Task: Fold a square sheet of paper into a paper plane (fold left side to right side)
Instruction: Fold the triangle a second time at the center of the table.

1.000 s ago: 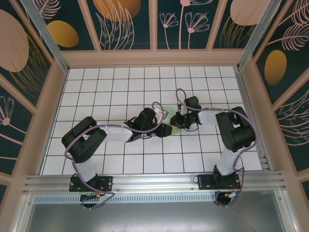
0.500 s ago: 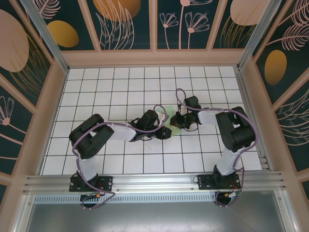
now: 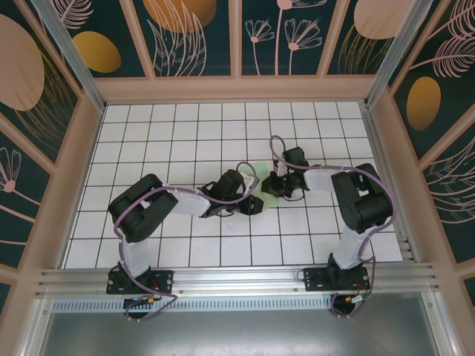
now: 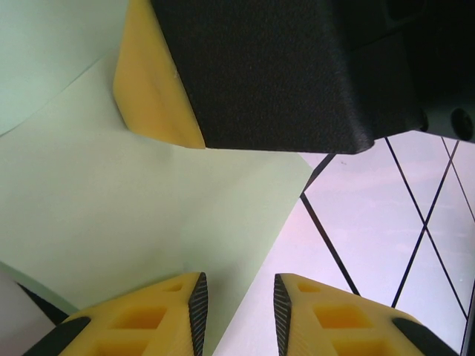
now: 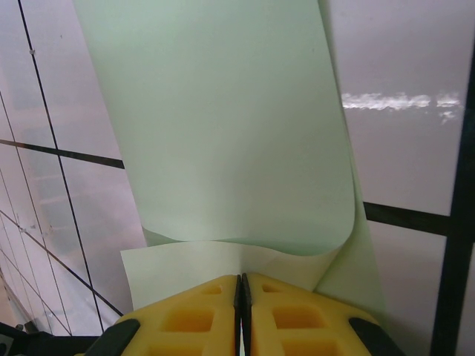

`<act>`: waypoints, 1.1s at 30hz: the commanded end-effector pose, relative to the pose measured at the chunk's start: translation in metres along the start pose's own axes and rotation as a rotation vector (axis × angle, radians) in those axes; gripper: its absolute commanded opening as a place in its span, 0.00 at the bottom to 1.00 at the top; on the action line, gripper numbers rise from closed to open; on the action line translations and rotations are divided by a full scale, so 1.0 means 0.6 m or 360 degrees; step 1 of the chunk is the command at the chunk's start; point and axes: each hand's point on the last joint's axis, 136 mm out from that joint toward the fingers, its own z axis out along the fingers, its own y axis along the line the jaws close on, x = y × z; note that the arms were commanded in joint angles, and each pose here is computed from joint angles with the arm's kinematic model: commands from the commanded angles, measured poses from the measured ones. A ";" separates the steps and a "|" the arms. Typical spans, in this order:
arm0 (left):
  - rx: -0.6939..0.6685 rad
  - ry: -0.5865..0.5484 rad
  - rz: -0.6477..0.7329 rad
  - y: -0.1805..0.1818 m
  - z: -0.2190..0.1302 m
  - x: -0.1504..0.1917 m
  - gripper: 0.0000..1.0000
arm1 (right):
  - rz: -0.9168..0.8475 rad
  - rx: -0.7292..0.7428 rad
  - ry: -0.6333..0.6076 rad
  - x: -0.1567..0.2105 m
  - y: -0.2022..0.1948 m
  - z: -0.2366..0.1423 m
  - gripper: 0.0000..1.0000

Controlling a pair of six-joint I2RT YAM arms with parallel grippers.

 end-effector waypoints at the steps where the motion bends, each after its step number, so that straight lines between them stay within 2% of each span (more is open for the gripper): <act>1: -0.0082 0.0073 -0.0010 0.024 0.011 0.026 0.33 | 0.0027 0.0176 0.0048 0.016 -0.042 0.010 0.15; 9: -0.0203 0.0169 -0.0021 0.047 0.014 0.067 0.31 | -0.0063 0.0032 -0.0088 -0.021 0.014 -0.022 0.14; 19: -0.0224 0.0206 -0.0039 0.045 0.020 0.086 0.28 | -0.0093 0.0006 -0.0181 -0.030 0.042 -0.067 0.14; 28: -0.0251 0.0220 -0.0034 0.048 0.024 0.088 0.24 | -0.0029 -0.0070 -0.0087 0.012 0.035 -0.052 0.06; 33: -0.0271 0.0230 -0.0030 0.053 0.024 0.090 0.24 | -0.0035 -0.0090 -0.0043 0.020 0.041 -0.036 0.04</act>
